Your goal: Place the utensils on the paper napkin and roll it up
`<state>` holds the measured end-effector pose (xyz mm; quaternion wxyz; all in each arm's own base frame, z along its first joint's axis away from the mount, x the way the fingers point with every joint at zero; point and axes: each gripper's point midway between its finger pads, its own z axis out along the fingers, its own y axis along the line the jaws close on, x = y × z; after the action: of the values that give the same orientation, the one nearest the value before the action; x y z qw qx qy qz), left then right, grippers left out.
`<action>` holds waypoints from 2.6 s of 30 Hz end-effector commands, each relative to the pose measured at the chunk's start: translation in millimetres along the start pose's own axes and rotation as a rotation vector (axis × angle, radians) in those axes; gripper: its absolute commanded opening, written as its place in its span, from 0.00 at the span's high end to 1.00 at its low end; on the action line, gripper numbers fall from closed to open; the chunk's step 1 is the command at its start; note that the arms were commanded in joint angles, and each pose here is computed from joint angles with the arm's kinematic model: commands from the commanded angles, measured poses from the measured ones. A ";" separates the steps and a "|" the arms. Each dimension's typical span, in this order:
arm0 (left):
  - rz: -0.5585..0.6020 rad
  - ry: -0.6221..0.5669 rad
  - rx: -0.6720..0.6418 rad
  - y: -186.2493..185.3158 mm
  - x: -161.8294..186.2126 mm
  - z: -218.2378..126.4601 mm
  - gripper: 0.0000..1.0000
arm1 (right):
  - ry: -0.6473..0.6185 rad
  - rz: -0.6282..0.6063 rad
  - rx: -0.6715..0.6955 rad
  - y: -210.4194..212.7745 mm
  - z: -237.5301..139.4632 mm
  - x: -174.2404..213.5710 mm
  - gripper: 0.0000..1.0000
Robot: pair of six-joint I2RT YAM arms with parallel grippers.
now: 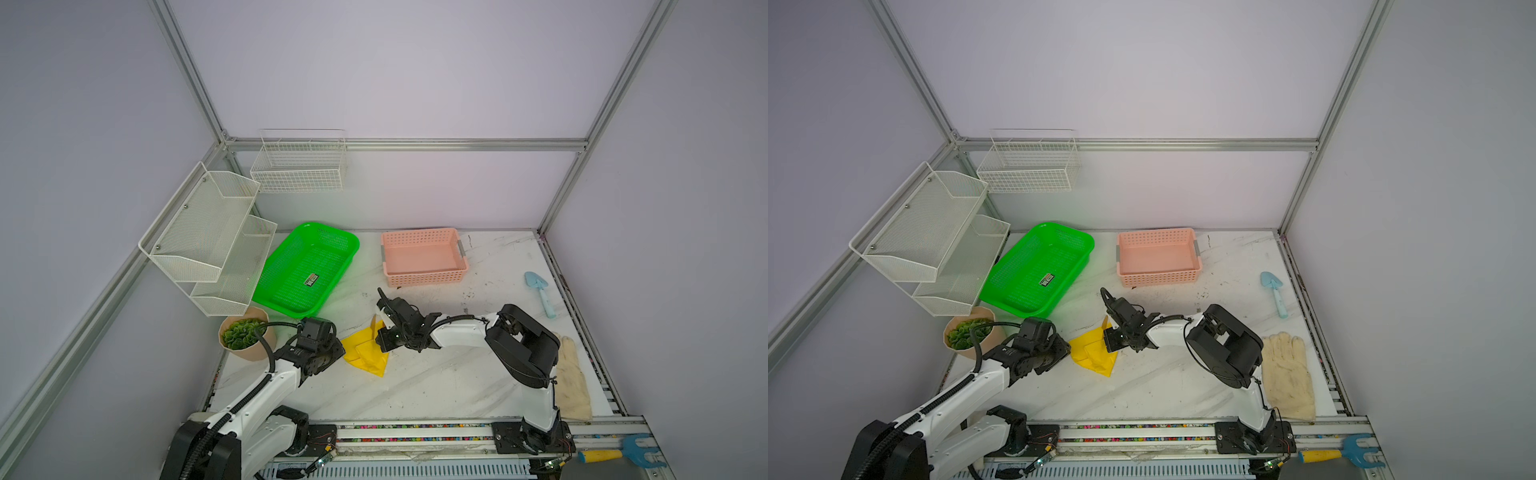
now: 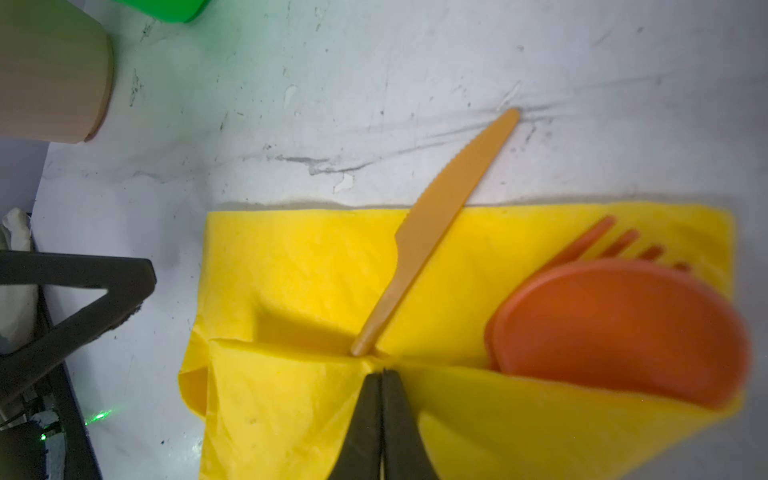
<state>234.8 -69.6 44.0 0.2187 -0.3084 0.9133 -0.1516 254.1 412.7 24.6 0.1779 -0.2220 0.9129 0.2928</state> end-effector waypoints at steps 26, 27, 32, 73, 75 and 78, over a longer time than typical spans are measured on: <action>0.040 0.082 0.054 -23.3 0.3 33.1 0.91 | 0.165 0.046 0.145 -37.1 3.7 50.4 0.93; 0.046 0.078 0.077 -28.5 -0.2 30.2 0.92 | 0.166 0.045 0.146 -37.0 4.6 50.9 0.93; 0.083 0.031 0.242 -67.0 -3.3 7.1 0.94 | 0.165 0.047 0.145 -37.2 5.4 50.1 0.93; 0.082 0.147 0.413 -105.9 63.6 17.2 0.99 | 0.065 0.120 0.009 1.4 -22.1 16.6 0.80; 0.086 0.148 0.402 -103.4 64.3 18.2 0.99 | 0.048 0.135 0.007 2.7 -30.1 10.5 0.79; 0.088 0.151 0.390 -101.3 65.0 19.9 0.99 | 0.018 0.151 0.003 3.9 -41.9 1.4 0.75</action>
<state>253.7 -195.7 55.0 0.2101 -0.2064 0.8903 -0.3473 243.4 399.3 42.6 0.1459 -0.1699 0.9266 0.3020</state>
